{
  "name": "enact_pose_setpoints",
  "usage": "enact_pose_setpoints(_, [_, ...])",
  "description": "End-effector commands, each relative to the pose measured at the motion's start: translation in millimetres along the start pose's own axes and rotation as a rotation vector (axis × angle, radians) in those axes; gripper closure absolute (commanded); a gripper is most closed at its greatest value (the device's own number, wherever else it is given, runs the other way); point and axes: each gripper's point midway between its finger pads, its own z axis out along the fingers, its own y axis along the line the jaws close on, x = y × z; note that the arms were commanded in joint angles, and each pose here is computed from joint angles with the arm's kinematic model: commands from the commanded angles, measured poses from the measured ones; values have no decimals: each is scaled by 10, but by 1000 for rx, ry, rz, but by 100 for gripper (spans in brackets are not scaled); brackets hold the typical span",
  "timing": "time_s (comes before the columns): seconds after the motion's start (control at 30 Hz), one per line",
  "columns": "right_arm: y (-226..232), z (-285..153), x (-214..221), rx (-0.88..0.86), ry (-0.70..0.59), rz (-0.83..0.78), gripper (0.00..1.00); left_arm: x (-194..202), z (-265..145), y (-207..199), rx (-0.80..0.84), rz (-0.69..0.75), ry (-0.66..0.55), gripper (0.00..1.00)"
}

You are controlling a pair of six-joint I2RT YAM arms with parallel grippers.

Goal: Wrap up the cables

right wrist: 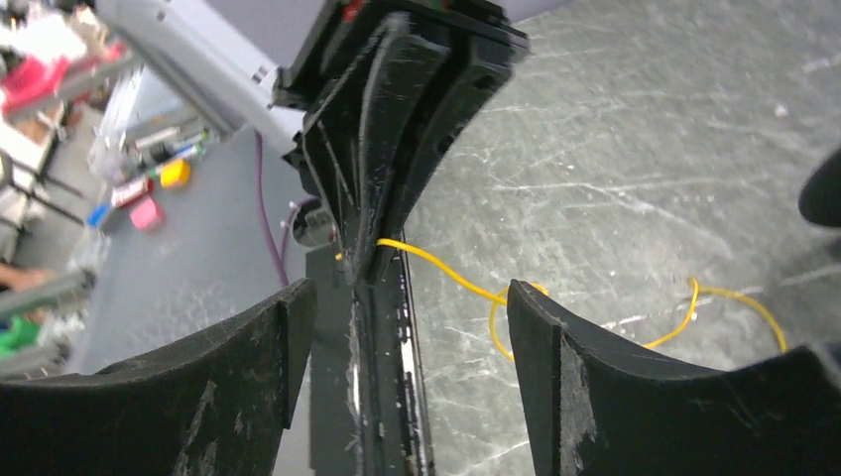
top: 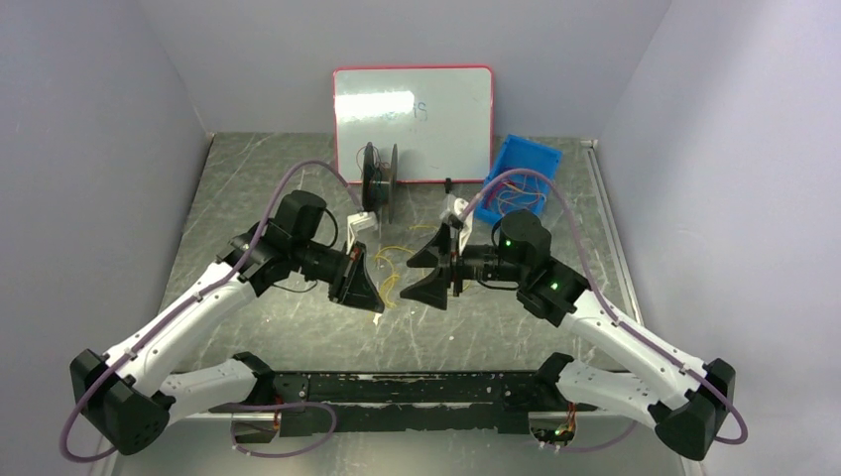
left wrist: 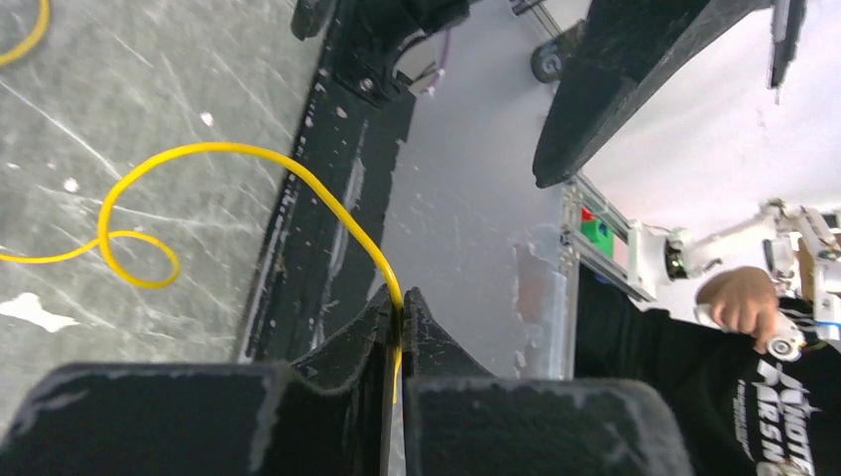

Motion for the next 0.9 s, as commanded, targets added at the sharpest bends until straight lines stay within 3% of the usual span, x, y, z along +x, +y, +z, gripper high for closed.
enact_pose_setpoints(0.0, [270, 71, 14, -186, 6, -299, 25, 210, -68, -237, 91, -42, 45, 93])
enact_pose_setpoints(0.2, [376, 207, 129, -288, 73, -519, 23, 320, -83, -308, 133, -67, 49, 93])
enact_pose_setpoints(0.43, [270, 371, 285, -347, 169, -636, 26, 366, -98, -372, 140, -51, 47, 93])
enact_pose_setpoints(0.63, [228, 480, 430, -371, 249, -661, 40, 366, -110, -398, 136, -35, 47, 93])
enact_pose_setpoints(0.87, [360, 480, 477, -434, 247, -668, 54, 353, -104, -377, 125, -36, 52, 93])
